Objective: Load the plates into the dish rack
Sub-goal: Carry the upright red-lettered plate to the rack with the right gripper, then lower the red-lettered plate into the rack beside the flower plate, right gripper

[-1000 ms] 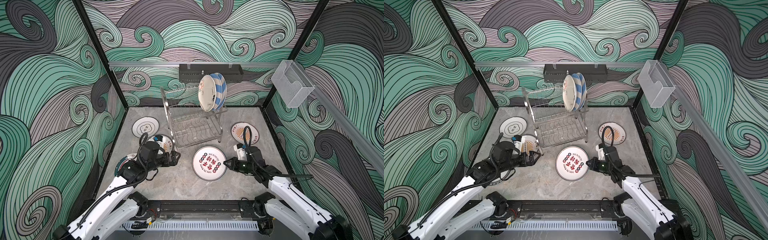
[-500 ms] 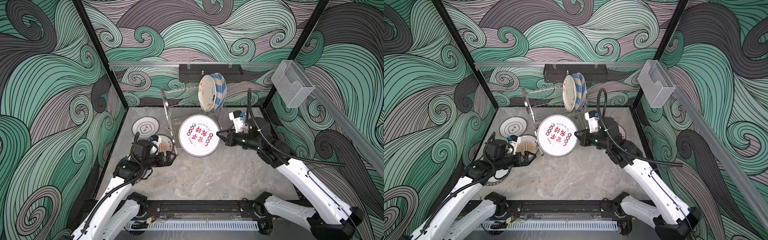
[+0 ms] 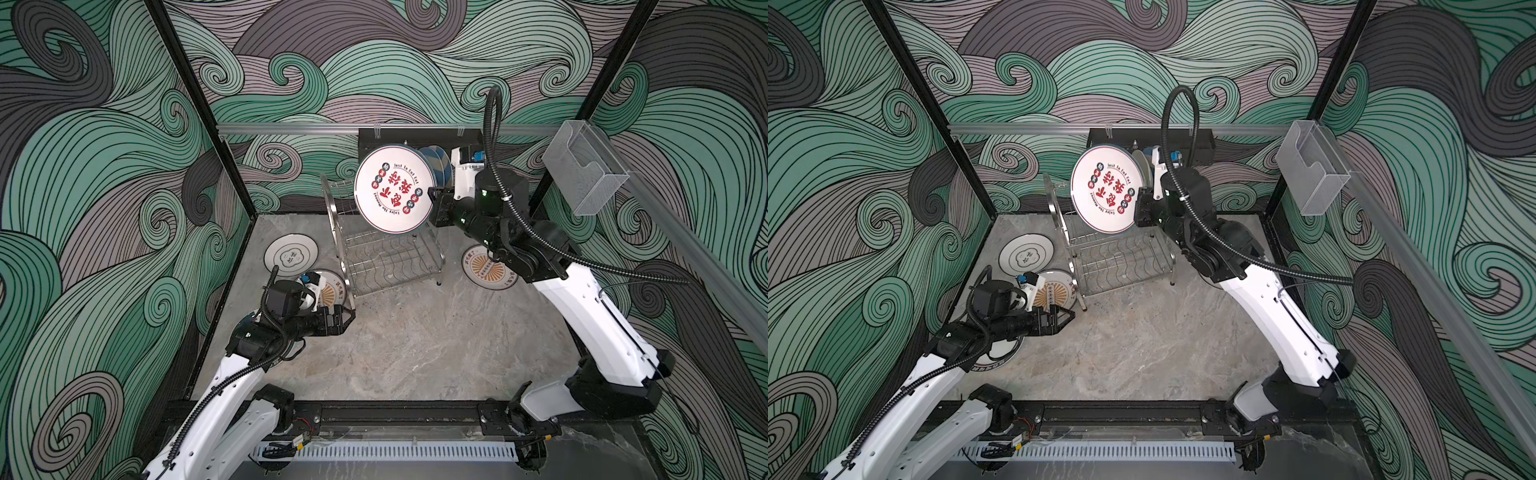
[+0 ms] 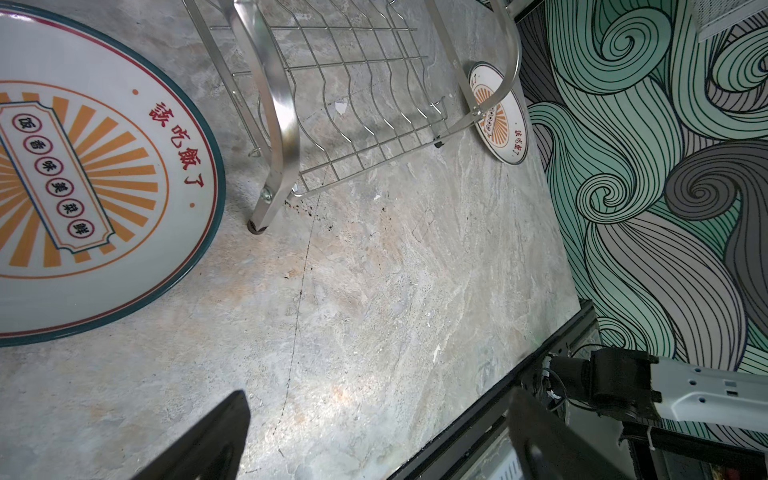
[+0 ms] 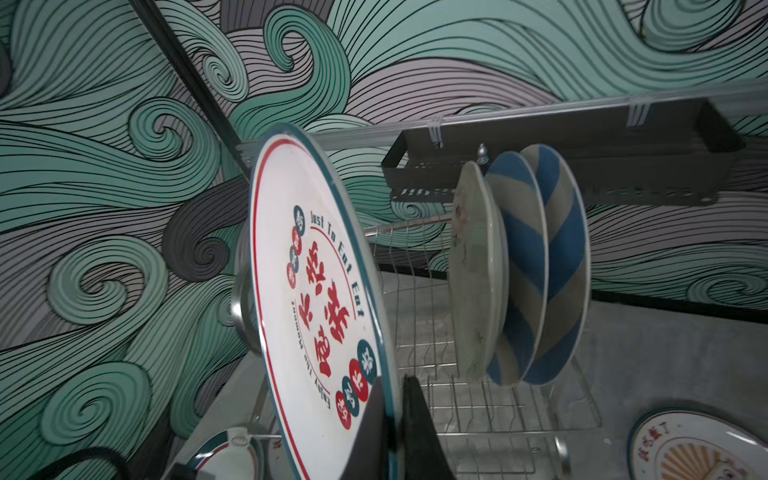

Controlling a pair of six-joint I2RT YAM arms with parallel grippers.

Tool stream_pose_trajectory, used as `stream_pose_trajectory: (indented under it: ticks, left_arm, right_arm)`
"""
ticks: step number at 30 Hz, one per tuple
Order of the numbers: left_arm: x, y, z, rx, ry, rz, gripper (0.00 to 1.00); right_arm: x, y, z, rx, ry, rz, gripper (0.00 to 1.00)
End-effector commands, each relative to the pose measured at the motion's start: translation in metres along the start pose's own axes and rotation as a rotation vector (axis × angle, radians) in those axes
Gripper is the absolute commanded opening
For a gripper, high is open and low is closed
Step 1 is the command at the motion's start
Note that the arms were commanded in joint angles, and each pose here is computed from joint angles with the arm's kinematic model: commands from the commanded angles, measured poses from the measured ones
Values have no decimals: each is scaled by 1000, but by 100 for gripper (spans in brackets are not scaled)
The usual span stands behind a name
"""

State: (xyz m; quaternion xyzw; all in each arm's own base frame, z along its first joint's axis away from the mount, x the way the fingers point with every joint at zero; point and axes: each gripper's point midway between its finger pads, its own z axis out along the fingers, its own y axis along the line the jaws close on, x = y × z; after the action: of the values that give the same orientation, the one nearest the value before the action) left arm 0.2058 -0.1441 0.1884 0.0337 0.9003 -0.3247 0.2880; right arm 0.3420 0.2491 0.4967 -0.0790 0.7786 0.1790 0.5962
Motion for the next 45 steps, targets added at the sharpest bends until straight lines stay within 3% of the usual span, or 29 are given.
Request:
stream_pose_trajectory:
  ticks: [1,7,15,45]
  left_arm:
    - [-2,-3,-1,19,-13,15,99]
    - [-1,-3,0,25,-7,13,99]
    - [-1,-5,-2,38,-11,18,99]
    - [-1,-4,-3,33,-19,19,99]
  right_arm:
    - [-36,-26,-7,274,-124,-121,0]
    - [-55,-17,-3,533,-187,-285,0]
    - [-41,-6,16,646,-181,-337,0]
    - [20,-18,72,686,-95,-305,0]
